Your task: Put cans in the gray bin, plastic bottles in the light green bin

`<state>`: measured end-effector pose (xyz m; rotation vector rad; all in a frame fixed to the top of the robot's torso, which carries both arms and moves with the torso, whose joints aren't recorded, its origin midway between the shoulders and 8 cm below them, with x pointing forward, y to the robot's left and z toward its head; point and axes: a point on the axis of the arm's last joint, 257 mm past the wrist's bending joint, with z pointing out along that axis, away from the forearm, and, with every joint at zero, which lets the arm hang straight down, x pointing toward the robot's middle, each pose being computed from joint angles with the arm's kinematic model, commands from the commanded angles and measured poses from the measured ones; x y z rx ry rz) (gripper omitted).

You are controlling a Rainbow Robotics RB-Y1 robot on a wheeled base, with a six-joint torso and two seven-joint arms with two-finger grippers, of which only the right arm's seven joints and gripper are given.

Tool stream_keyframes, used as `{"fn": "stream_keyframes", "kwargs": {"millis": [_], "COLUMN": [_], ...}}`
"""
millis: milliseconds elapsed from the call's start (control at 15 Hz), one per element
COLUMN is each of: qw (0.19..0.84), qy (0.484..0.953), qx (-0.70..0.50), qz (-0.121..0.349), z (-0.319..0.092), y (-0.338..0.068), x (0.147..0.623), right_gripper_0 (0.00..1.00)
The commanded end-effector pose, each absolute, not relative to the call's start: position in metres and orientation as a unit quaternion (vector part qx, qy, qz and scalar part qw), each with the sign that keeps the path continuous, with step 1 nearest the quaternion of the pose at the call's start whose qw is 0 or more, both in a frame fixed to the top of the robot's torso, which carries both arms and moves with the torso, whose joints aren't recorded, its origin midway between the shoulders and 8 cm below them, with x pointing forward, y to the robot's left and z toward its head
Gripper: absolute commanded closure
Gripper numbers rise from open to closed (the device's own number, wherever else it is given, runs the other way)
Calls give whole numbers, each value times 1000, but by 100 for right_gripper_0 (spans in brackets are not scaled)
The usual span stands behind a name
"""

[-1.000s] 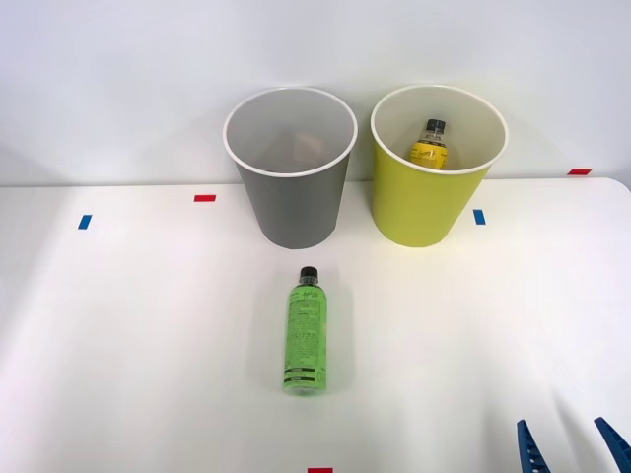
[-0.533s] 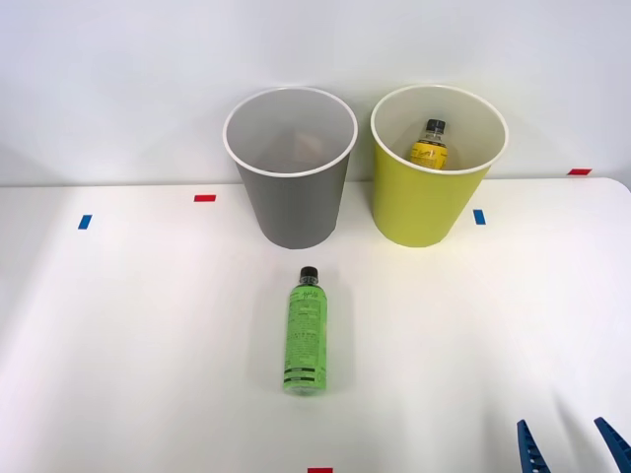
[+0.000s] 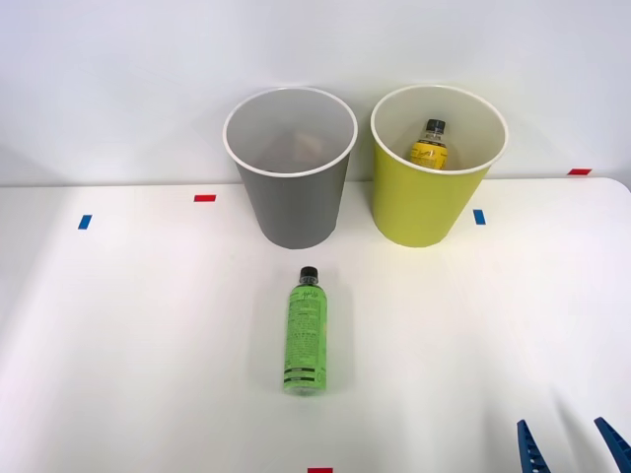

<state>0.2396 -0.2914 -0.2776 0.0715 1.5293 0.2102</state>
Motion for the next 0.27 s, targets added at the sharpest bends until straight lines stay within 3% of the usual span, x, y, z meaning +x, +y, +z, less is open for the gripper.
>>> {"fn": "stream_keyframes", "kwargs": {"millis": [67,267], "qw": [716,716], "qy": [691,691], "qx": [32,32], "qz": [95,95], "z": [-278,-278], "y": [-291,-291], "x": [240,240], "right_gripper_0": [0,0]}}
